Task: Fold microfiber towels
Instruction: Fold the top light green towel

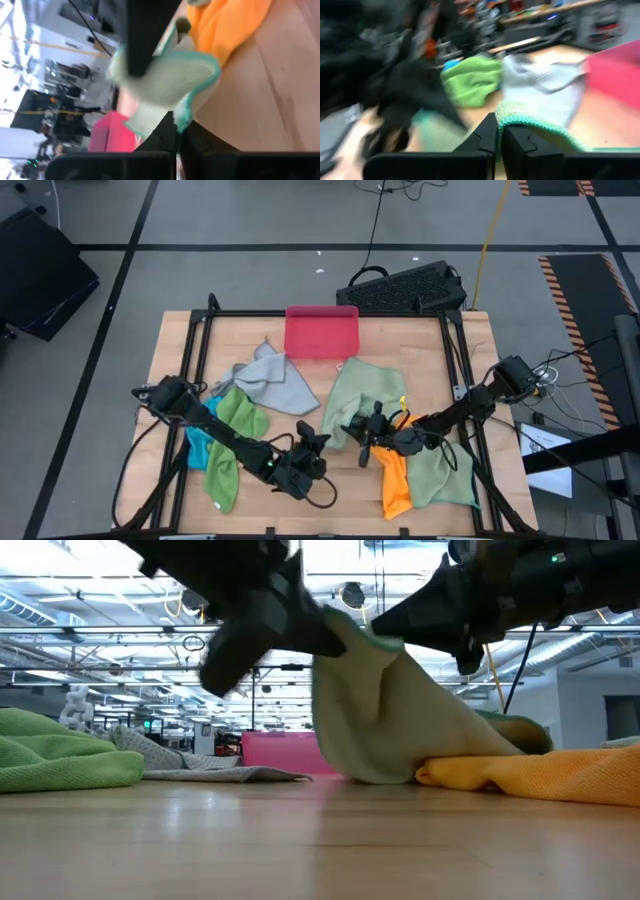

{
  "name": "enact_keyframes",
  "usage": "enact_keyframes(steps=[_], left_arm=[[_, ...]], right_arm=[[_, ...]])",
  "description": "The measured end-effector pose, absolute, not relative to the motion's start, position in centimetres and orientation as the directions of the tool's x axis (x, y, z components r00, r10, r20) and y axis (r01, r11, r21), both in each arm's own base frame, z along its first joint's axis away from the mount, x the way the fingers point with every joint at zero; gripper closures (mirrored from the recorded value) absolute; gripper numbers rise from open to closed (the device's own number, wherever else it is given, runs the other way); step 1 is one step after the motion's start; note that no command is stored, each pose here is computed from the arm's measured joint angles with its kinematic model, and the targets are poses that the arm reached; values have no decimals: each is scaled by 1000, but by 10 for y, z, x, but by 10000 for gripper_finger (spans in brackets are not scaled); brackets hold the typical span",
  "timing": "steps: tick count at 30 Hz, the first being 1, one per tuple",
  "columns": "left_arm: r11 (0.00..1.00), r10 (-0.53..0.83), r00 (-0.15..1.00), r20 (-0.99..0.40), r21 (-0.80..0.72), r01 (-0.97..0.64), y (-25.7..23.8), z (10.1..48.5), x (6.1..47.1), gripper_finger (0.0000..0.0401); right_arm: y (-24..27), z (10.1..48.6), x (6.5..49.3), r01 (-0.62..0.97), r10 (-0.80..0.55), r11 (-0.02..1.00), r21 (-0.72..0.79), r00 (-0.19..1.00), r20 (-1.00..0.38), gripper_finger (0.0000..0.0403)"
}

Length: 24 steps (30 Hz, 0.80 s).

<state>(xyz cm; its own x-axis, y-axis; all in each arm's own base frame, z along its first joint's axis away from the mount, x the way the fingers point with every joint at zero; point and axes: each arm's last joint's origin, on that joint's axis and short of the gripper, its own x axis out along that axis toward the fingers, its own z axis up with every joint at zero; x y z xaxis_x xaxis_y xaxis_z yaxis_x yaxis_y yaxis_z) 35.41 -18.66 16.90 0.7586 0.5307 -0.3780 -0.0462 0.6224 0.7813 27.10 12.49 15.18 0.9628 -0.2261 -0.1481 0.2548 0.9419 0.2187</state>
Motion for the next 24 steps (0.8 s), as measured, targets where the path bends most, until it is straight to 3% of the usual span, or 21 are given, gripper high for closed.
enact_keyframes(steps=[9,14,24], left_arm=[[735,530,627,-571,678,-4,-169,185,319,396],[732,573,546,-611,682,-5,-165,182,305,389],[730,605,484,-632,683,-21,-161,179,296,386]], right_arm=[[130,152,265,65,9,963,261,961,-276,303],[130,148,255,100,-11,973,206,919,-393,271],[134,133,231,202,-220,975,-93,829,-514,252]])
